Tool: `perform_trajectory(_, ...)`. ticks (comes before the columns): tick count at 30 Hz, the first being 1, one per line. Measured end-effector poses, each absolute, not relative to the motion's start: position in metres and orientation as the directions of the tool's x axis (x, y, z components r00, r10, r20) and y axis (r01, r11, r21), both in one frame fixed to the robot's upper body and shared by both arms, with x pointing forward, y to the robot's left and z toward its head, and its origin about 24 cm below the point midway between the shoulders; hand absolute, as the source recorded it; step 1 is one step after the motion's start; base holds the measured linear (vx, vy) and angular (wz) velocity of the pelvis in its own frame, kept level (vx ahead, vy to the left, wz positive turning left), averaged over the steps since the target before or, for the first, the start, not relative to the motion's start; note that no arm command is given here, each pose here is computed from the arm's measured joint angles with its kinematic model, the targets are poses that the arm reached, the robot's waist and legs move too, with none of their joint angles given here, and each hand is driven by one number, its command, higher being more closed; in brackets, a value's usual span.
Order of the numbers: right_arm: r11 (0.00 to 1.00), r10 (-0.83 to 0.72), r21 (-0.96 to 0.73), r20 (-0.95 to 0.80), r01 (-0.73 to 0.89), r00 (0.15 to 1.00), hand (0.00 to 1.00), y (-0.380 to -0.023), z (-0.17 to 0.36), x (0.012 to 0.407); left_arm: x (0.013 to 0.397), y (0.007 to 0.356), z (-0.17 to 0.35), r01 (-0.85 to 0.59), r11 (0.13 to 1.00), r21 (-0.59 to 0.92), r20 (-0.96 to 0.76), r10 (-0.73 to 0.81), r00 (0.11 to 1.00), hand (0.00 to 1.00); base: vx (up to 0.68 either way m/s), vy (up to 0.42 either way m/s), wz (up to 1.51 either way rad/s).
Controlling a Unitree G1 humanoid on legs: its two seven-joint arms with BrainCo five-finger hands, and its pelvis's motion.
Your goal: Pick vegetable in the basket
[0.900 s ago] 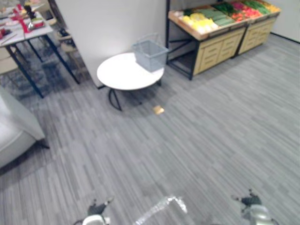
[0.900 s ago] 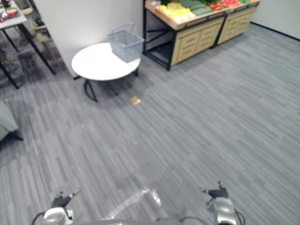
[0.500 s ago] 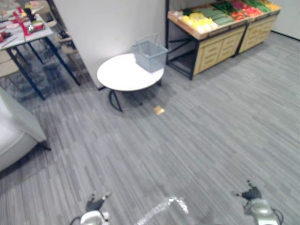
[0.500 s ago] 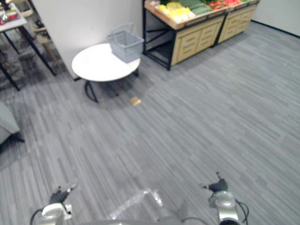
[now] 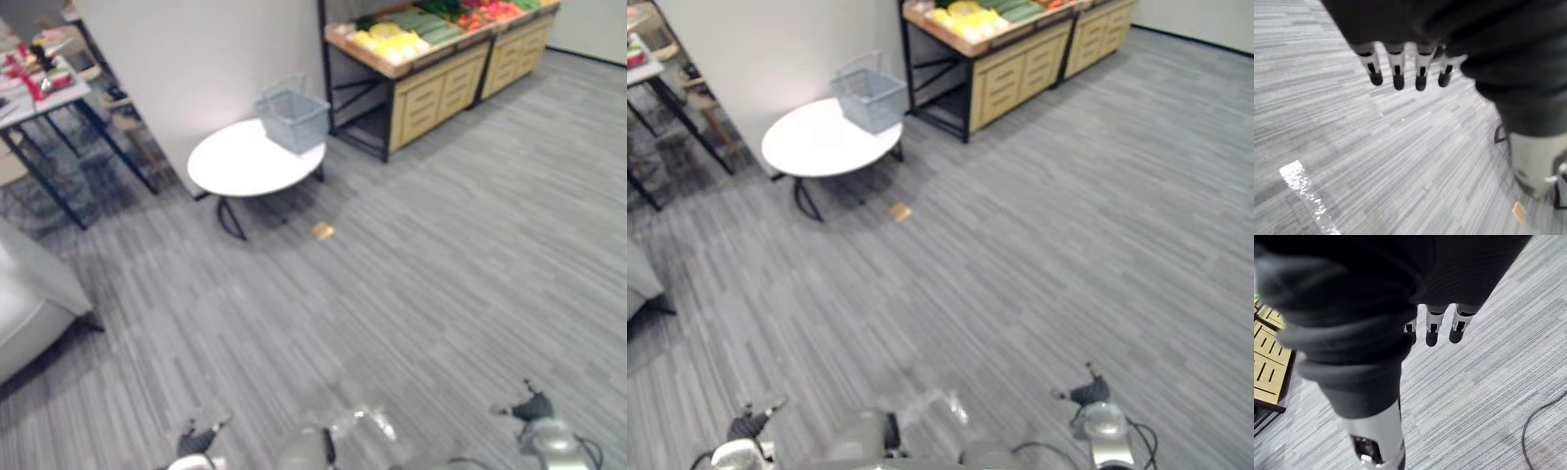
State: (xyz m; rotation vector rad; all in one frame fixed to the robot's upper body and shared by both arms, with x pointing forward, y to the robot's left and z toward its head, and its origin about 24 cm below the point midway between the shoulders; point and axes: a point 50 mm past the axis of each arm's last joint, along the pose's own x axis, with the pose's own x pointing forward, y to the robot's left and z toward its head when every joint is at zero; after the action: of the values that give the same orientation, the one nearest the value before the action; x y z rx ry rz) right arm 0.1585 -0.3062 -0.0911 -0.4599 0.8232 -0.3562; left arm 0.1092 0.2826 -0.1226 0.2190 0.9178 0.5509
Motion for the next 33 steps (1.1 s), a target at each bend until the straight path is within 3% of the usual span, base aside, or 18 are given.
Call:
perform_trajectory(5,0.827,-0.498,-0.545,-0.595,0.138,0.631,0.0,-0.318,-0.084,0.161,0.118,0.284,-0.118,-0.359,0.84,0.406,-0.669,0.541,0.51,0.0,0.38,0.228,-0.11)
perform_trajectory(14,0.847,-0.466,-0.519,-0.622,0.114,0.63,0.0,-0.307,-0.091,0.16,0.117,0.286,-0.119,-0.321,0.854,0.41,-0.687,0.521,0.507,0.0,0.55,0.235,0.15)
perform_trajectory(19,0.825,-0.428,-0.56,-0.529,0.078,0.732,0.0,-0.299,-0.072,0.182,0.132,0.284,-0.115,-0.263,0.865,0.426,-0.668,0.497,0.554,0.0,0.52,0.028,0.57)
perform_trajectory(24,0.792,-0.458,-0.597,-0.441,0.128,0.772,0.0,-0.311,-0.052,0.192,0.151,0.277,-0.109,-0.236,0.878,0.417,-0.639,0.468,0.61,0.0,0.45,-0.196,1.04)
perform_trajectory(33,0.652,-0.341,-0.751,-0.166,0.105,0.925,0.0,-0.308,0.029,0.272,0.1,0.264,-0.132,-0.235,0.889,0.394,-0.737,0.458,0.497,0.0,0.56,-0.376,0.46)
